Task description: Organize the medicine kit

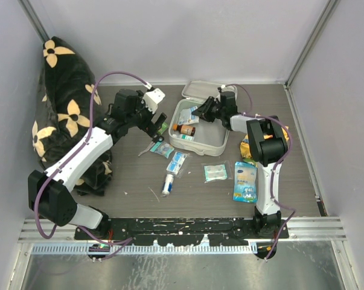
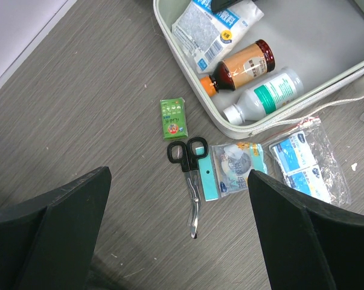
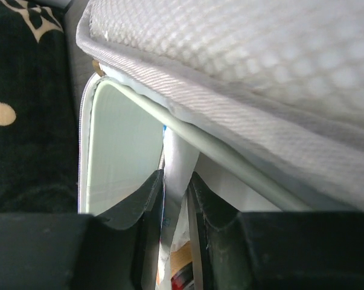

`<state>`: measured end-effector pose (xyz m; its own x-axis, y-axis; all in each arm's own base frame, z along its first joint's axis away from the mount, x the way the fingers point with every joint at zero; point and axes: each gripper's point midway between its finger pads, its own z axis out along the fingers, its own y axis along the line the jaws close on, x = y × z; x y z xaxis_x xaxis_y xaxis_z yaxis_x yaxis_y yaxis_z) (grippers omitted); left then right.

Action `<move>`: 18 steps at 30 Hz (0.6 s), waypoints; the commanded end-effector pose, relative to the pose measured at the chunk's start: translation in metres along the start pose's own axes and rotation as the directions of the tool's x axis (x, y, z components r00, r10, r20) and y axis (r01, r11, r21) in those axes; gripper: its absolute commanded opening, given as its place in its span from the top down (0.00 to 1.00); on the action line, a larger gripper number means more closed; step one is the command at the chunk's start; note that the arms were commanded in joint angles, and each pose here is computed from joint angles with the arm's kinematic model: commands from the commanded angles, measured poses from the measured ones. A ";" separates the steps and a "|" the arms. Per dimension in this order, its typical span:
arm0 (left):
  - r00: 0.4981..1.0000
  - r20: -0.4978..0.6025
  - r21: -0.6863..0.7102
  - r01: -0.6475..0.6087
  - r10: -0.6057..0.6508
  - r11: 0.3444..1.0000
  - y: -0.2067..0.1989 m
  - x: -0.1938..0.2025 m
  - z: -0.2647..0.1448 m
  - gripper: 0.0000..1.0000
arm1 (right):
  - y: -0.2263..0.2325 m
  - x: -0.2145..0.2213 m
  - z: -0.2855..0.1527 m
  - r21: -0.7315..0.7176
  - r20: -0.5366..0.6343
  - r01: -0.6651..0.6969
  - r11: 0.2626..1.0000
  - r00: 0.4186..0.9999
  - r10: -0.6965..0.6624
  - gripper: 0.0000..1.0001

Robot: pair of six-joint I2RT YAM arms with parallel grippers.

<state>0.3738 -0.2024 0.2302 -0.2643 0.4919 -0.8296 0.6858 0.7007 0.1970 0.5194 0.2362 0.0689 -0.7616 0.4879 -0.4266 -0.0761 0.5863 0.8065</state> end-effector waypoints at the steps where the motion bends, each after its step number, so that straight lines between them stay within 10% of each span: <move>1: 0.998 0.061 -0.015 -0.023 0.024 1.000 0.006 -0.016 -0.001 0.02 | 0.021 -0.008 0.008 -0.060 0.022 0.036 0.998 0.999 -0.035 0.70; 18: 0.997 0.064 -0.011 -0.048 0.048 0.999 0.006 -0.017 -0.004 0.02 | 0.030 -0.029 -0.013 0.098 0.026 0.291 0.952 0.955 -0.295 0.32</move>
<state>0.3745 -0.2019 0.2296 -0.2517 0.5066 -0.8246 0.6916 0.6902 0.2130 0.5179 0.2454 0.0641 -0.7601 0.3435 -0.5515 -0.1748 0.7094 0.6828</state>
